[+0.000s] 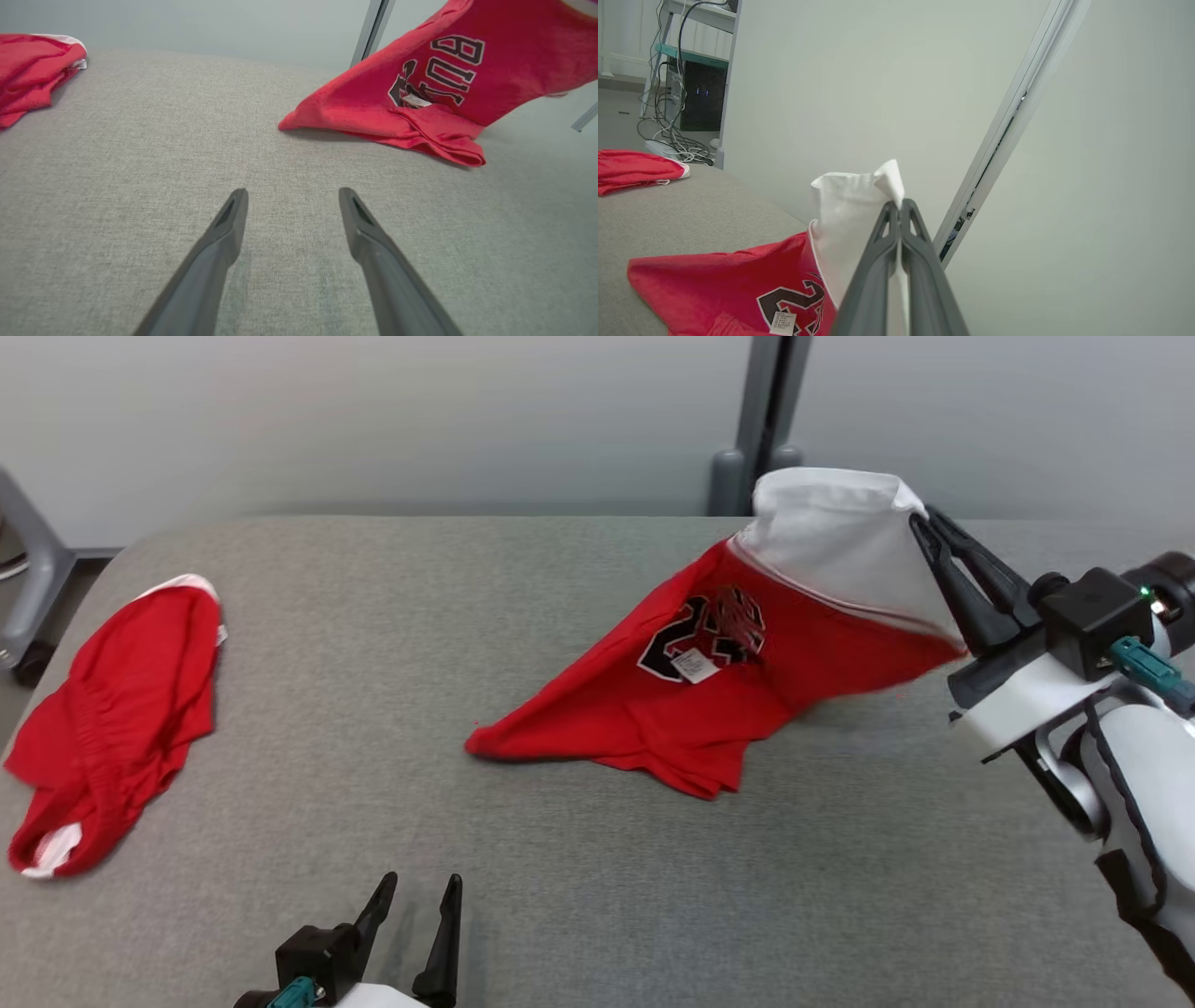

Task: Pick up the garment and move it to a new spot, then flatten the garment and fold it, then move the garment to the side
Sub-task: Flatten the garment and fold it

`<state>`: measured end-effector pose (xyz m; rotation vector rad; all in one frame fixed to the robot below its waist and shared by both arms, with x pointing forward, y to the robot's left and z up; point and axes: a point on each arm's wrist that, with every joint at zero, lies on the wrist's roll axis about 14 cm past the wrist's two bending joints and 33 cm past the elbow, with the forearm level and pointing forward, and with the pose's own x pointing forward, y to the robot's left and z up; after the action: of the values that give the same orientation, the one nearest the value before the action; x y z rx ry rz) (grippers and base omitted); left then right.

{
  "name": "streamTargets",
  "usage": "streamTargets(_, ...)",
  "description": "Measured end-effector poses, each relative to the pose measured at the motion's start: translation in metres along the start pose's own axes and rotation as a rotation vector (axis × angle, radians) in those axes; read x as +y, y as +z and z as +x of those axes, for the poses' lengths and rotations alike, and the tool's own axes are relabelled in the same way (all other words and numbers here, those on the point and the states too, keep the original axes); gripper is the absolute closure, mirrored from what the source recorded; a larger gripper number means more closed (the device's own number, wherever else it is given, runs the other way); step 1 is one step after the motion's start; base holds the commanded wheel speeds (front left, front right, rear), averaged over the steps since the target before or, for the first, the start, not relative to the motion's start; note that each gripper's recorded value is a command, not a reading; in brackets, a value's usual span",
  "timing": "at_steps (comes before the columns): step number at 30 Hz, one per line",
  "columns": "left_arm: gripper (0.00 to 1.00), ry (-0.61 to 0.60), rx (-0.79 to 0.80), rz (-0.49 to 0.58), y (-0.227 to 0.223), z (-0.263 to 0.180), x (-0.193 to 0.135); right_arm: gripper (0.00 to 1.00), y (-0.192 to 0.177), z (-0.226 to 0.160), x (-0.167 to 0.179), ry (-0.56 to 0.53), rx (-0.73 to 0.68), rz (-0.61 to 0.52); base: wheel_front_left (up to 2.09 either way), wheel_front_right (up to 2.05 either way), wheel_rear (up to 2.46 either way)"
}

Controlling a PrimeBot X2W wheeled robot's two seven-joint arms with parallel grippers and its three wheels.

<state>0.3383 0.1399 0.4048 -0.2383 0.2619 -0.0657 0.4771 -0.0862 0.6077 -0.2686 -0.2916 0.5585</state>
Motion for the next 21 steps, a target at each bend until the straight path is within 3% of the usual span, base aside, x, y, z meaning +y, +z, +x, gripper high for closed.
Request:
streamTargets(6, 0.0, -0.042, 0.007, 0.01, -0.001, 0.006, -0.013, 1.0, 0.006, -0.027, -0.013, -0.018, 0.002, -0.064, 0.0, 0.0, 0.0)
streamTargets(14, 0.0, -0.053, 0.026, 0.02, -0.006, 0.009, -0.015, 1.0, -0.099, -0.115, 0.02, -0.025, 0.326, 0.083, 0.0, 0.0, 0.0)
streamTargets(15, 0.0, -0.053, 0.028, 0.023, -0.007, 0.01, -0.014, 0.95, -0.113, -0.126, 0.025, -0.028, 0.376, 0.102, 0.0, 0.0, 0.0)
streamTargets(16, 0.0, -0.052, 0.03, 0.024, -0.007, 0.011, -0.013, 0.72, -0.124, -0.136, 0.029, -0.038, 0.413, 0.13, 0.0, 0.0, 0.0)
streamTargets(17, 0.0, -0.053, 0.031, 0.027, -0.007, 0.011, -0.013, 0.56, -0.132, -0.143, 0.03, -0.056, 0.442, 0.156, 0.0, 0.0, 0.0)
streamTargets(18, 0.0, -0.054, 0.032, 0.029, -0.007, 0.012, -0.013, 0.0, -0.141, -0.151, 0.029, -0.078, 0.475, 0.174, 0.0, 0.0, 0.0)
streamTargets(21, 0.0, -0.046, 0.032, 0.036, -0.007, 0.012, -0.01, 0.0, -0.158, -0.172, 0.011, -0.175, 0.538, 0.203, 0.0, 0.0, 0.0)
